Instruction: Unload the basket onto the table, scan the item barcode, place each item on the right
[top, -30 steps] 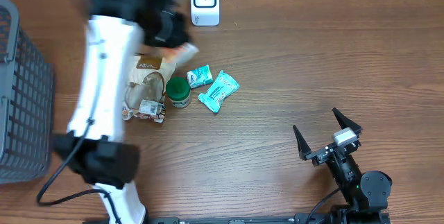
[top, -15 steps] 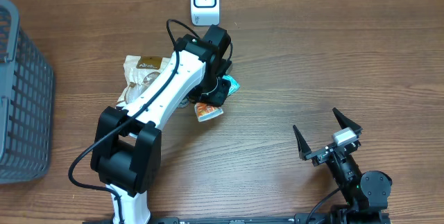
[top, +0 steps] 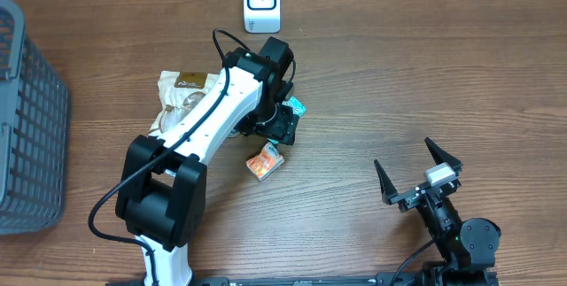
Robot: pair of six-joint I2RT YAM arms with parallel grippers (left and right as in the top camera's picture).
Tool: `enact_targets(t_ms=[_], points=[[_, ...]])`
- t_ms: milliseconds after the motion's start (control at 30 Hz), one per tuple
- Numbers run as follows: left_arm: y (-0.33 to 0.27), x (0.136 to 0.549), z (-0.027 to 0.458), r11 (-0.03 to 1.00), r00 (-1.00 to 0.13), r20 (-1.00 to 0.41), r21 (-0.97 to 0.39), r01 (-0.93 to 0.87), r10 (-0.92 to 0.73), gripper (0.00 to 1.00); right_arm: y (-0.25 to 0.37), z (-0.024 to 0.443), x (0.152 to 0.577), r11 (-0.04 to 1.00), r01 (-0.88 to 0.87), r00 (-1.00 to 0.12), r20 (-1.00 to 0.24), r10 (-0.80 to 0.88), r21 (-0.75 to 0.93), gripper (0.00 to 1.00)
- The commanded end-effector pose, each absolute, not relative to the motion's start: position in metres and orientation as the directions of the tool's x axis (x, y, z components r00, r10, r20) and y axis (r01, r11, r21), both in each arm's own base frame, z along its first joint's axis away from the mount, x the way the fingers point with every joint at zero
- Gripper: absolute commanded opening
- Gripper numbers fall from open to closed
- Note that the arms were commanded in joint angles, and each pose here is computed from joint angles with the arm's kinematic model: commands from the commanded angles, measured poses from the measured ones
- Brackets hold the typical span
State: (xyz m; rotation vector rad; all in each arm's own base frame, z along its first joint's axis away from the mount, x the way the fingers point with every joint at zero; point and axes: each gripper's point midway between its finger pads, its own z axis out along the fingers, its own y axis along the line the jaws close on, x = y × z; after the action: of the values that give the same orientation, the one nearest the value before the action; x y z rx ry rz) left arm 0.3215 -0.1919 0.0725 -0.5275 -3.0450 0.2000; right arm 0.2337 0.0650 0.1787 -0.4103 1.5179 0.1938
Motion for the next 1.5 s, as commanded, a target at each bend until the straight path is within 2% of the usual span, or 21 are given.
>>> enact_targets(t_ms=[0, 267, 500, 667, 933, 1200, 1467], points=[[-0.194, 0.346, 0.113, 0.936, -0.946, -0.073, -0.140, 0.324, 0.317, 0.82, 0.065, 0.176, 0.234, 0.916, -0.376, 0.054, -0.991, -0.125, -0.136, 1.00], [-0.168, 0.378, 0.225, 0.918, -0.909, -0.248, -0.128, 0.375, 0.336, 0.94, 0.065, 0.176, 0.234, 0.916, -0.376, 0.054, -0.991, -0.125, -0.136, 1.00], [-0.089, 0.397, 0.281, 0.968, -0.923, -0.344, -0.117, 0.221, 0.170, 0.98, 0.065, 0.176, 0.234, 0.917, -0.376, 0.054, -0.991, -0.125, -0.136, 1.00], [0.006, 0.409, 0.293, 0.992, -0.923, -0.379, -0.121, -0.024, -0.069, 1.00, 0.065, 0.176, 0.234, 0.916, -0.376, 0.054, -0.991, -0.125, -0.136, 1.00], [0.092, 0.401, 0.300, 0.967, -0.877, -0.409, -0.113, -0.226, -0.253, 1.00, 0.065, 0.176, 0.234, 0.916, -0.376, 0.054, -0.991, -0.125, -0.136, 1.00], [0.133, 0.396, 0.343, 0.949, -0.781, -0.545, -0.102, -0.299, -0.305, 1.00, 0.065, 0.176, 0.234, 0.916, -0.376, 0.054, -0.991, -0.125, -0.136, 1.00], [0.139, 0.402, 0.350, 0.966, -0.773, -0.589, -0.056, -0.252, -0.236, 1.00, 0.065, 0.176, 0.234, 0.916, -0.376, 0.054, -0.991, -0.125, -0.136, 1.00]])
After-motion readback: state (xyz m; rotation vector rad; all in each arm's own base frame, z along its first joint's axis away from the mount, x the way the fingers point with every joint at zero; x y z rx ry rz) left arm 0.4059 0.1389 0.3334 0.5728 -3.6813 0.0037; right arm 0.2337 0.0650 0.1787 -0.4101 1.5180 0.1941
